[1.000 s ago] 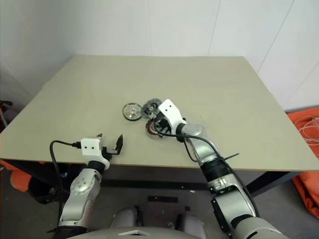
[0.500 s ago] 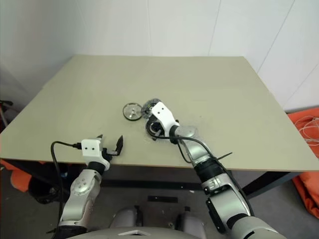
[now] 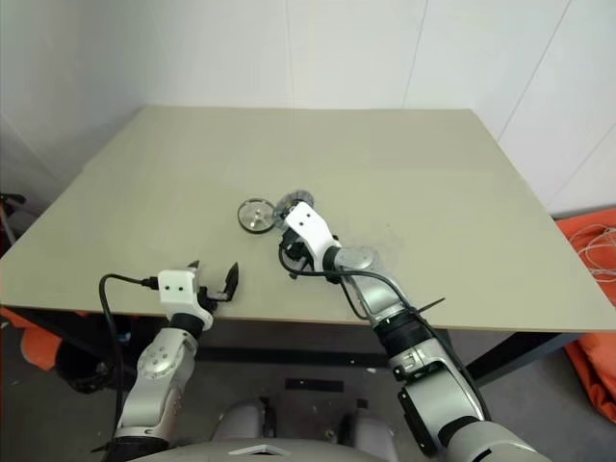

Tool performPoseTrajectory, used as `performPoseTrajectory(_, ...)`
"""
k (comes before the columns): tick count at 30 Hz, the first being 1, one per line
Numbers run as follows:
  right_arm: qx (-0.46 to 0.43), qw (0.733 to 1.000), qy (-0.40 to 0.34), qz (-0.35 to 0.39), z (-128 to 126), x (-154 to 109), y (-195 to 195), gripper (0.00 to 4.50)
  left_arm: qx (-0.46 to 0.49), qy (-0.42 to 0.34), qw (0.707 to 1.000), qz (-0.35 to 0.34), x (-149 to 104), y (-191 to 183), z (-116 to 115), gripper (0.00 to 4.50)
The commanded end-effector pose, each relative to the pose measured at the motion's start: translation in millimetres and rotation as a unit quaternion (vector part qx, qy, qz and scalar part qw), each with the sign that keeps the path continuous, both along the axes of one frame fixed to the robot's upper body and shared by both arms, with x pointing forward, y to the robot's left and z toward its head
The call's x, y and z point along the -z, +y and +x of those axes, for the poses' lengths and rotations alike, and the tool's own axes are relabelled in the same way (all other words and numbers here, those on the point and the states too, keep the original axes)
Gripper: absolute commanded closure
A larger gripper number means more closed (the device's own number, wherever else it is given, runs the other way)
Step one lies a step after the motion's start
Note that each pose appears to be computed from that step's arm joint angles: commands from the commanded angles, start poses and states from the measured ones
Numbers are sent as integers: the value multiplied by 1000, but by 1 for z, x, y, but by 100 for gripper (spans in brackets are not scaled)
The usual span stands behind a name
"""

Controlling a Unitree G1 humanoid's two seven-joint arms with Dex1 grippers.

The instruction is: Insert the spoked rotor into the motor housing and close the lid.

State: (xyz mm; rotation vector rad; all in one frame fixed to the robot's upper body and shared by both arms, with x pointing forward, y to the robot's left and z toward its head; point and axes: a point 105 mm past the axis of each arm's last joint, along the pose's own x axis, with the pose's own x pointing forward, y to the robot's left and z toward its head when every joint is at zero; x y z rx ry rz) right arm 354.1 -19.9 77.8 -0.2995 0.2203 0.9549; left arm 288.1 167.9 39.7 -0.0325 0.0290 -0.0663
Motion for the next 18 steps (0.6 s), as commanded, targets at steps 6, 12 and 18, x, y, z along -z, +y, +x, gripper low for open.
performPoseTrajectory(6, 43, 998, -49, 10, 16, -29, -18, 446, 5, -30, 1000, 0, -24, -5, 4, 0)
performPoseTrajectory(12, 41, 998, -42, 6, 17, -22, -13, 446, -1, -30, 1000, 1, -28, -3, 3, 0)
performPoseTrajectory(18, 27, 996, -50, 61, 8, -36, -10, 446, -14, -23, 999, -21, -30, 9, 4, 0)
